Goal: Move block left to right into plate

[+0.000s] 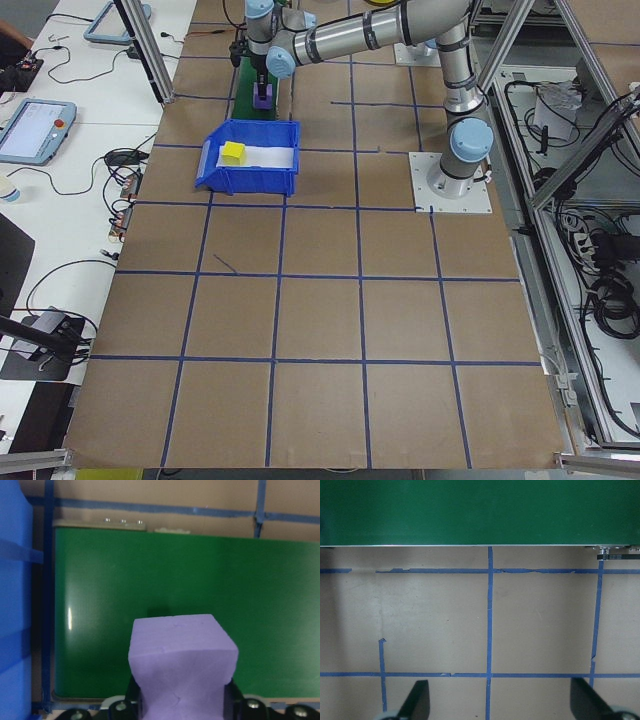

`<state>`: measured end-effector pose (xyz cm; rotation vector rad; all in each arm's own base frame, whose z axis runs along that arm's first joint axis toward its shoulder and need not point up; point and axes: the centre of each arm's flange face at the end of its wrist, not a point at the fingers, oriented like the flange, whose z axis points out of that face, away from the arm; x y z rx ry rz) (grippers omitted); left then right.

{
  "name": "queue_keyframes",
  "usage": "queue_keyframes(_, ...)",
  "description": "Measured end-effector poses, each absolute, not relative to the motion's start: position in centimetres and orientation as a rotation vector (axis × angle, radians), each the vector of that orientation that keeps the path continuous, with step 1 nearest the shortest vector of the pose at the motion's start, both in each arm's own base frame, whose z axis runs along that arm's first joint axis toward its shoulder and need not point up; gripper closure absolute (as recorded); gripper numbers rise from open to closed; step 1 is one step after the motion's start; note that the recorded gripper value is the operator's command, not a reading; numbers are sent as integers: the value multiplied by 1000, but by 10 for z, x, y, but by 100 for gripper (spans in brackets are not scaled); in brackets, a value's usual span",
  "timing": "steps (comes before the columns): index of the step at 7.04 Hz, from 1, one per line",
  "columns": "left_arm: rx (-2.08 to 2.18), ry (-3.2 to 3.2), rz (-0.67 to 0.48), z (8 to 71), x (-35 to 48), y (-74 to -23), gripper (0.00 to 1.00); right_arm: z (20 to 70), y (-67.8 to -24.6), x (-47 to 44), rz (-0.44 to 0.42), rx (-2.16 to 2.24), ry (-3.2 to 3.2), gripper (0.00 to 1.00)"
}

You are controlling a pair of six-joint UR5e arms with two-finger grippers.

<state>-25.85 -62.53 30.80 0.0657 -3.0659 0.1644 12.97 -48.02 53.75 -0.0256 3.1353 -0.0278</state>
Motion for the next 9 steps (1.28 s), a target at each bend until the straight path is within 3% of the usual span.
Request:
queue_keyframes(3, 80, -3042, 349, 376, -228, -643, 0, 538, -480, 130, -28, -26, 3135, 0)
queue_keyframes(5, 40, -3064, 419, 402, -133, -668, 0, 537, -481, 126, -27, -28, 3135, 0)
queue_keyframes(9, -99, -3108, 299, 339, -51, -701, 0, 534, -505, 39, -36, 77, 3094, 0)
